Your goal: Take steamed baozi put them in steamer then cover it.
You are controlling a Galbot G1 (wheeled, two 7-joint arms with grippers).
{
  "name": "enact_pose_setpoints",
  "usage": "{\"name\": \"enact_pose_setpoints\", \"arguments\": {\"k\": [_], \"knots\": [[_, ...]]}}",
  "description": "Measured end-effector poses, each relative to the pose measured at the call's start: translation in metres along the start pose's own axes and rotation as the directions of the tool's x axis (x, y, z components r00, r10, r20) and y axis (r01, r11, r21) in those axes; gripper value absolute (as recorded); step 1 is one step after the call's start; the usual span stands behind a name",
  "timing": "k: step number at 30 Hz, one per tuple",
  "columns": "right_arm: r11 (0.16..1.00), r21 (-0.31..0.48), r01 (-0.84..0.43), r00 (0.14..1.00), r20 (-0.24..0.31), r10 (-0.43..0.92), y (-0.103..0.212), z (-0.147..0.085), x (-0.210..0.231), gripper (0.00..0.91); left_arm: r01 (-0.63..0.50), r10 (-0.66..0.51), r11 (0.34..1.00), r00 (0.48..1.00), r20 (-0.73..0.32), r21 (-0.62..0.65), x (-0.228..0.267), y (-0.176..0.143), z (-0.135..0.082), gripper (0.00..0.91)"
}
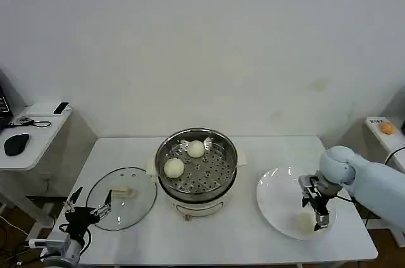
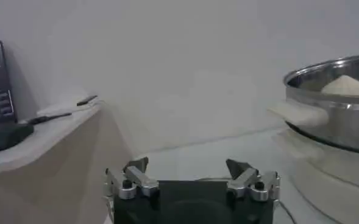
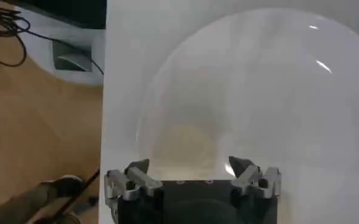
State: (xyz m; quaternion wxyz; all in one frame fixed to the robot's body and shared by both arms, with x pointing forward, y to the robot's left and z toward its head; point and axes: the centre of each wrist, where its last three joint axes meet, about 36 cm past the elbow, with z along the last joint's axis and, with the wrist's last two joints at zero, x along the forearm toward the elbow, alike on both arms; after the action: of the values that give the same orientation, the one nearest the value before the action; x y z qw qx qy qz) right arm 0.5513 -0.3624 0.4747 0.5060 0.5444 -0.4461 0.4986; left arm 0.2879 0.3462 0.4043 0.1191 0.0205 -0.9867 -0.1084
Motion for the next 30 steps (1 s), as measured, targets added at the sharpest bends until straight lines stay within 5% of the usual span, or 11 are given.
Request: {"name": "enact_pose_setpoints", "arguments": {"k": [14, 19, 20, 30], "knots": [[1.0, 0.0, 0.007, 1.0, -0.004, -0.007, 0.001, 0.0, -0.011, 0.907, 0.003, -0.003, 1.0, 1.0, -0.003, 0.001, -0.003, 0.001, 0.002, 0.907], [1.0, -0.002, 0.009, 1.0, -0.004, -0.009, 0.001, 0.0, -0.015, 0.766, 0.004, -0.004, 1.0, 1.0, -0.004, 0.001, -0.004, 0.002, 0.003, 0.907], [1.0, -0.002, 0.009, 1.0, -0.004, -0.009, 0.001, 0.0, -0.016, 0.665, 0.004, -0.004, 1.0, 1.0, -0.004, 0.001, -0.004, 0.002, 0.003, 0.907], [1.0, -0.006, 0.006, 1.0, -0.002, -0.006, 0.001, 0.001, -0.017, 0.584, 0.004, -0.004, 1.0, 1.0, -0.007, 0.003, -0.006, 0.001, 0.004, 0.907]]}}
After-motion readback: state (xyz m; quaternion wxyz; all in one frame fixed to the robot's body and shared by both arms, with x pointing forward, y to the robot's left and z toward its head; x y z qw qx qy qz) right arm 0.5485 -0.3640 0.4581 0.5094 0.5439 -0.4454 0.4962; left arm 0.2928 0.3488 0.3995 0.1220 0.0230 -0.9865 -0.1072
